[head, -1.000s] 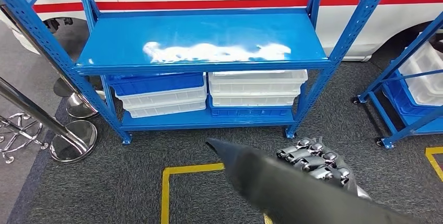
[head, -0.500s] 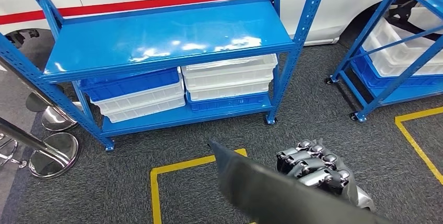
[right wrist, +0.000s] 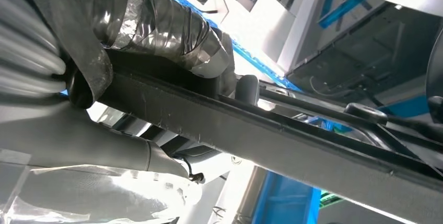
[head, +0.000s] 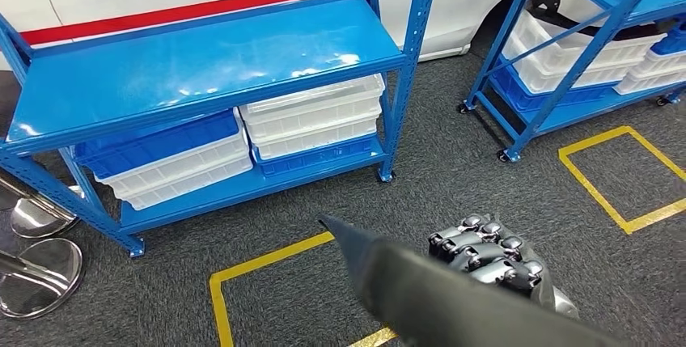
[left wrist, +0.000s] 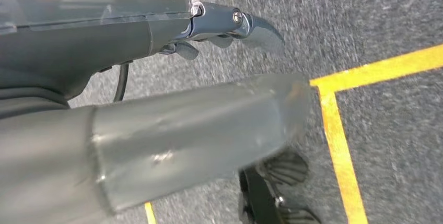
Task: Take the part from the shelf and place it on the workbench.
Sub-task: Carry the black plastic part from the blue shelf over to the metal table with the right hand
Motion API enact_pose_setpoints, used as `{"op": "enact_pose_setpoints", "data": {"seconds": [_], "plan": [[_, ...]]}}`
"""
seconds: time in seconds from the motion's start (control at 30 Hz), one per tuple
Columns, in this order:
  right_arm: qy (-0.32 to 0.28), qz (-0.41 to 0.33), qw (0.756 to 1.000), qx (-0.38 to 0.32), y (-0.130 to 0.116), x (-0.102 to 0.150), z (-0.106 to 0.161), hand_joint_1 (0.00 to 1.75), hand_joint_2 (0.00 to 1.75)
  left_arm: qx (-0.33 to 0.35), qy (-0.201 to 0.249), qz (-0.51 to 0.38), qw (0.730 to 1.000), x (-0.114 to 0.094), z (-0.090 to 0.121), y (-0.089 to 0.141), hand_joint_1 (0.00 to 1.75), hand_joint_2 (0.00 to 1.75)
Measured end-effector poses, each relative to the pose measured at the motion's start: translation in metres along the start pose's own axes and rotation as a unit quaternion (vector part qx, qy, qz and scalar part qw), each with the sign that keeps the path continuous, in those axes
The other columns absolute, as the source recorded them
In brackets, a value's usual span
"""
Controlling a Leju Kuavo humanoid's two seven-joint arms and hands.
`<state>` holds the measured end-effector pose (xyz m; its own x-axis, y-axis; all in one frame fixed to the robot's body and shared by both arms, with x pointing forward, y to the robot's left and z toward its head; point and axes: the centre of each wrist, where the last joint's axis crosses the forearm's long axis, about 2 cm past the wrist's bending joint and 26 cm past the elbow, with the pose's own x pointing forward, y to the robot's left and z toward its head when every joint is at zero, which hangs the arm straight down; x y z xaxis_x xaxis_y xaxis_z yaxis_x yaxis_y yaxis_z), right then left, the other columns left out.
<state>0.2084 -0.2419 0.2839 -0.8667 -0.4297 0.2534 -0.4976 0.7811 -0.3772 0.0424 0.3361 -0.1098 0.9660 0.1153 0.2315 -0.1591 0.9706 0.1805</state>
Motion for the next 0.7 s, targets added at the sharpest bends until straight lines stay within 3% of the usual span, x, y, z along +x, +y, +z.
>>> {"op": "enact_pose_setpoints", "data": {"seconds": [0.37, 0.7], "plan": [[0.011, 0.001, 1.000, 0.010, 0.000, -0.001, 0.004, 1.73, 1.75, 0.003, -0.006, -0.013, 1.000, 0.002, 0.000, -0.002, 0.00, 0.00], [0.052, 0.022, 0.998, 0.005, 0.006, 0.005, 0.022, 1.73, 1.75, 0.027, -0.044, -0.012, 0.999, -0.001, 0.000, 0.000, 0.00, 0.00]]}}
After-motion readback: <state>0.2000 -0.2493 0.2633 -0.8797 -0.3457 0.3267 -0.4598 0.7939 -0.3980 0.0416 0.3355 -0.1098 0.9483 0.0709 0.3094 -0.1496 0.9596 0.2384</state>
